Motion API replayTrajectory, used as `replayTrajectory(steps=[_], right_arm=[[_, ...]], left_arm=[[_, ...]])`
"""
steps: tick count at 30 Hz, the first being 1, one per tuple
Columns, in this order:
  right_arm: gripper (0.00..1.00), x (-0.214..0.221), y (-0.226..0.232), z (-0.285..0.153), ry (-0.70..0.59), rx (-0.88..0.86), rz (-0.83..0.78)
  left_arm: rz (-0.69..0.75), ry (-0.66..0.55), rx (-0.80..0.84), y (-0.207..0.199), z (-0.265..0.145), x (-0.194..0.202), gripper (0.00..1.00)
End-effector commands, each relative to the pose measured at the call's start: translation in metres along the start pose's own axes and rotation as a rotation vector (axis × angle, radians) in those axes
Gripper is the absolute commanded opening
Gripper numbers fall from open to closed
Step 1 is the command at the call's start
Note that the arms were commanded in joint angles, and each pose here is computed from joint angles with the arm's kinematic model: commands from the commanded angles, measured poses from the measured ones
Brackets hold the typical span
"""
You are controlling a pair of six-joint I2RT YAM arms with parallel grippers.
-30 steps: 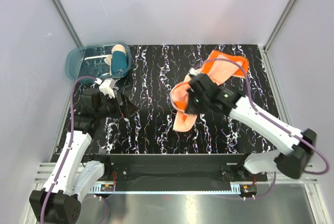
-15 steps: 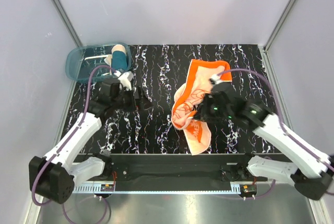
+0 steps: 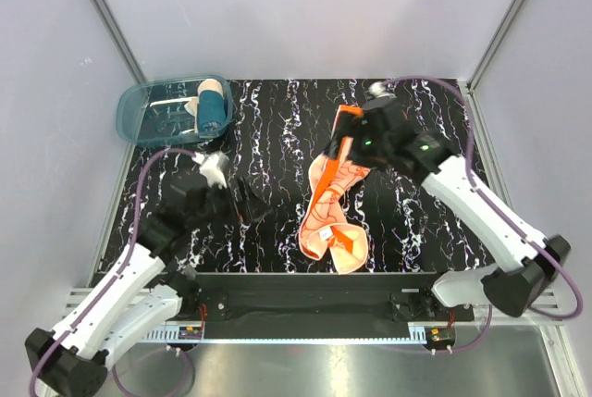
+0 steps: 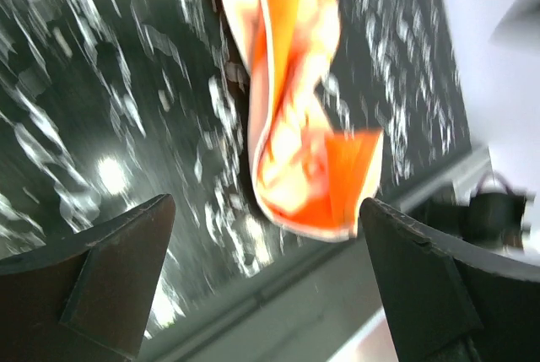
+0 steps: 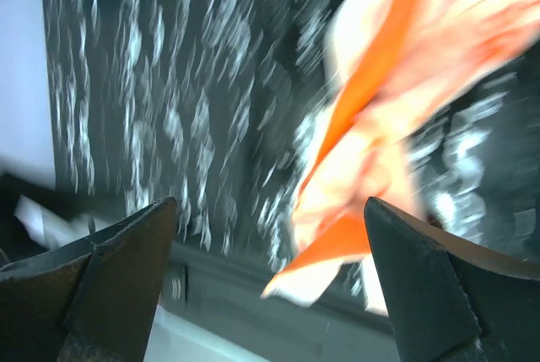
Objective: Roll the towels
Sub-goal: Move the towel to the center of the board, then flatten the towel
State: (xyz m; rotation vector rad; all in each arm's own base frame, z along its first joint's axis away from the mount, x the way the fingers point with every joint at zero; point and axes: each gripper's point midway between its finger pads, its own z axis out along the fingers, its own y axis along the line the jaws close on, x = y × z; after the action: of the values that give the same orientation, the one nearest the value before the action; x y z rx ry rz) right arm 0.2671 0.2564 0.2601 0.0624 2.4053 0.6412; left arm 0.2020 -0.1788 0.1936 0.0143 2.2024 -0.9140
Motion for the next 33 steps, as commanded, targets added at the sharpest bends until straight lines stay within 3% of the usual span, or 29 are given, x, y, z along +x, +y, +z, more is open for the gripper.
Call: replayTrajectory(steps=[1,5,11,21,23,24,27,28,29,33], right_arm=[[1.0,-0.048,-0.04,-0.028,-0.176,0.109,0.037],[1.0,-0.051,-0.062,-0.018,-0.148,0.195,0.014],[1.0,-0.028,-0.076,-0.003,-0.093,0.203,0.031],[1.0,-0.005,-0.1,-0.002,-0.059,0.238,0.04],[1.0,-0.001,-0.104,-0.001,-0.05,0.245,0.042],[1.0,0.0,-0.107,-0.001,-0.047,0.251,0.045],[1.0,0.008,-0.112,0.0,-0.031,0.257,0.052],[1.0,0.011,-0.112,-0.002,-0.03,0.253,0.059],[1.0,0.02,-0.118,0.0,-0.009,0.267,0.064],[0.98,0.051,-0.128,-0.007,0.038,0.259,0.129]], left_arm=[[-0.138,0.072,-0.025,0.002,0.01,0.041,0.99],[-0.189,0.109,0.019,-0.028,0.012,0.06,0.99],[0.011,0.142,0.095,-0.084,0.031,0.077,0.99],[0.149,0.2,0.018,-0.09,0.084,0.099,0.96],[0.16,0.198,0.027,-0.096,0.09,0.096,0.83],[0.18,0.206,0.026,-0.096,0.095,0.098,0.66],[0.194,0.205,0.052,-0.106,0.101,0.095,0.34],[0.199,0.204,0.055,-0.109,0.101,0.093,0.13],[0.204,0.199,0.062,-0.115,0.1,0.088,0.0],[0.273,0.149,0.058,-0.129,0.087,0.059,0.0]])
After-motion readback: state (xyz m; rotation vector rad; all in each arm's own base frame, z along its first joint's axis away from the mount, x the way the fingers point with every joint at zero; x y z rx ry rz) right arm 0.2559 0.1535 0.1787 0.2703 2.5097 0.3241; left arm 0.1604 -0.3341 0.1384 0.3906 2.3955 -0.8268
